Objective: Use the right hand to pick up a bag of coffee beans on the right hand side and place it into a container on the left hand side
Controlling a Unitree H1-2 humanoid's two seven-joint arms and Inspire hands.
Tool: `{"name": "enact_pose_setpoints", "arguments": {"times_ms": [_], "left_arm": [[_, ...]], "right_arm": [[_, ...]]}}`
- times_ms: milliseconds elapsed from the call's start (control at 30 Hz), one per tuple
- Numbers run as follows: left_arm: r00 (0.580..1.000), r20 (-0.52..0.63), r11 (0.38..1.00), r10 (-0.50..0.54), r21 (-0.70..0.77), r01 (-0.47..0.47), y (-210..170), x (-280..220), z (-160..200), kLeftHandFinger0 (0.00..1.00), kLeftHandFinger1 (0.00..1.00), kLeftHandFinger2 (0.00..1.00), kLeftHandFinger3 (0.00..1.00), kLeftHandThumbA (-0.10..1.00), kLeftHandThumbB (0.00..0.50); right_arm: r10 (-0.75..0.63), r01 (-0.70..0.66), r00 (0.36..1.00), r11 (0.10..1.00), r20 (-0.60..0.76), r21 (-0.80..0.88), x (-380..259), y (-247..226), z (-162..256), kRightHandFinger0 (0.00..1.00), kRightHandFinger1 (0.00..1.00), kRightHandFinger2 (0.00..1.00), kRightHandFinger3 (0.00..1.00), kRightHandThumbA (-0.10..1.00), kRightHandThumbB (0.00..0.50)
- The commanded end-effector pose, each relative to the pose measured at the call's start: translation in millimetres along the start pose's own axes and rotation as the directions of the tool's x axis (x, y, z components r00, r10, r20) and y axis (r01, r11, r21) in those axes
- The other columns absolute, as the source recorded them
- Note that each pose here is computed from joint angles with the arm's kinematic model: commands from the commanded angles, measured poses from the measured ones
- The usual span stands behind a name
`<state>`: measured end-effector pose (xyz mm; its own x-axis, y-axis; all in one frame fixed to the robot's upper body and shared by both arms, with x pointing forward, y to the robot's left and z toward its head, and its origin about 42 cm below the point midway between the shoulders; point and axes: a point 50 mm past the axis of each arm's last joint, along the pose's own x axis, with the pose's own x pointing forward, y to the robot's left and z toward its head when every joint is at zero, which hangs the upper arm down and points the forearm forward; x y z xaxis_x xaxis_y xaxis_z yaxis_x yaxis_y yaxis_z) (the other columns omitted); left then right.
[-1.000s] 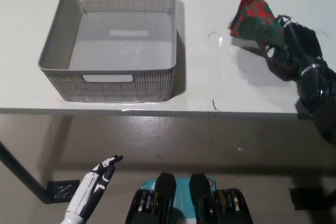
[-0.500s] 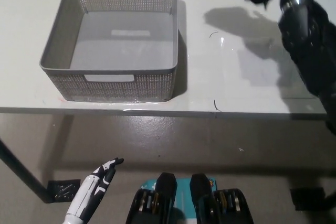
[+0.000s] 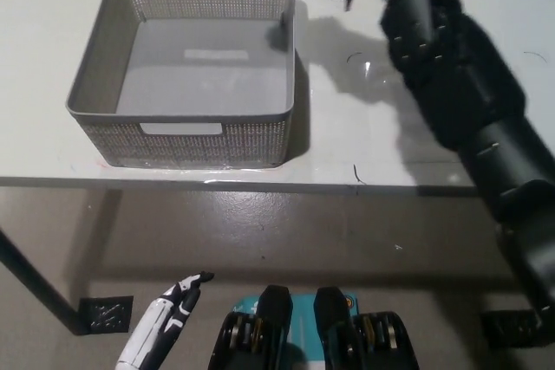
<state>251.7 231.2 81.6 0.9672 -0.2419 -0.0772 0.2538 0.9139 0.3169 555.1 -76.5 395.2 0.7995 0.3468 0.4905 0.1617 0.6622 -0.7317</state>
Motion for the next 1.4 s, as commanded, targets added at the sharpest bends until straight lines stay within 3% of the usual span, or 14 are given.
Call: {"name": "enact_pose_setpoints", "arguments": {"times_ms": [0,200,300,567,600,633,667,700,767,900,1200,1267,1367], "left_arm": [[0.999,0.043,0.999,-0.03,0.034,0.029,2,3,8,1.0,0.96,1.0,1.0,1.0,0.319],[0.997,0.056,0.998,-0.049,0.05,0.047,-1,8,15,1.0,0.94,1.0,1.0,1.0,0.334],[0.996,0.062,0.997,-0.058,0.056,0.055,-2,12,16,1.0,0.9,1.0,1.0,1.0,0.36],[0.993,0.073,0.993,-0.096,0.074,0.091,-8,18,20,1.0,0.85,1.0,1.0,1.0,0.366],[0.992,0.074,0.993,-0.099,0.073,0.093,-9,18,20,1.0,0.85,1.0,1.0,1.0,0.366],[0.992,0.076,0.993,-0.1,0.075,0.095,-9,19,21,1.0,0.85,1.0,1.0,1.0,0.366],[0.992,0.076,0.992,-0.103,0.075,0.097,-9,19,21,1.0,0.84,1.0,1.0,1.0,0.367],[0.992,0.078,0.992,-0.104,0.074,0.098,-9,19,21,1.0,0.84,0.99,1.0,1.0,0.372],[0.991,0.079,0.991,-0.11,0.082,0.104,-8,19,22,1.0,0.84,1.0,1.0,1.0,0.379],[0.989,0.073,0.988,-0.126,0.098,0.119,-7,20,23,1.0,0.85,1.0,1.0,1.0,0.395],[0.987,0.077,0.986,-0.14,0.106,0.131,-10,20,21,1.0,0.82,1.0,1.0,1.0,0.417],[0.988,0.07,0.986,-0.141,0.104,0.133,-10,20,21,1.0,0.82,1.0,1.0,1.0,0.421],[0.987,0.072,0.985,-0.142,0.105,0.134,-10,20,21,1.0,0.8,0.99,1.0,1.0,0.413]], "right_arm": [[-0.091,0.086,0.989,0.995,0.114,0.046,41,-26,72,0.0,0.41,0.81,0.94,-0.1,0.176],[-0.031,0.024,0.993,0.998,0.118,0.062,47,9,93,0.0,0.47,0.84,0.96,-0.1,0.178],[-0.008,0.0,0.994,0.998,0.112,0.069,48,21,97,0.0,0.43,0.82,0.97,-0.1,0.158],[0.045,-0.051,0.996,0.995,0.073,0.091,44,41,99,0.0,0.43,0.81,0.96,-0.1,0.162],[0.077,-0.081,0.996,0.992,0.05,0.094,44,42,97,0.2,0.64,1.0,1.0,0.03,0.211],[0.112,-0.114,0.993,0.989,0.029,0.098,44,42,97,0.28,0.64,0.94,1.0,0.09,0.217],[0.151,-0.152,0.988,0.984,0.018,0.088,44,41,95,0.49,0.86,1.0,1.0,0.28,0.263],[0.243,-0.241,0.97,0.968,-0.014,0.068,44,42,91,1.0,1.0,1.0,1.0,0.59,0.346],[0.308,-0.305,0.951,0.951,-0.043,0.055,41,42,86,1.0,1.0,1.0,1.0,0.8,0.446],[0.343,-0.343,0.937,0.939,-0.062,0.014,35,37,77,1.0,1.0,1.0,1.0,0.97,0.433],[0.361,-0.364,0.93,0.93,-0.063,-0.041,23,17,58,1.0,1.0,1.0,1.0,1.0,0.424],[0.336,-0.337,0.941,0.941,-0.04,-0.023,20,-3,55,1.0,1.0,1.0,1.0,1.0,0.438],[0.271,-0.271,0.962,0.962,0.02,-0.019,8,-52,58,1.0,1.0,1.0,1.0,1.0,0.41]]}}
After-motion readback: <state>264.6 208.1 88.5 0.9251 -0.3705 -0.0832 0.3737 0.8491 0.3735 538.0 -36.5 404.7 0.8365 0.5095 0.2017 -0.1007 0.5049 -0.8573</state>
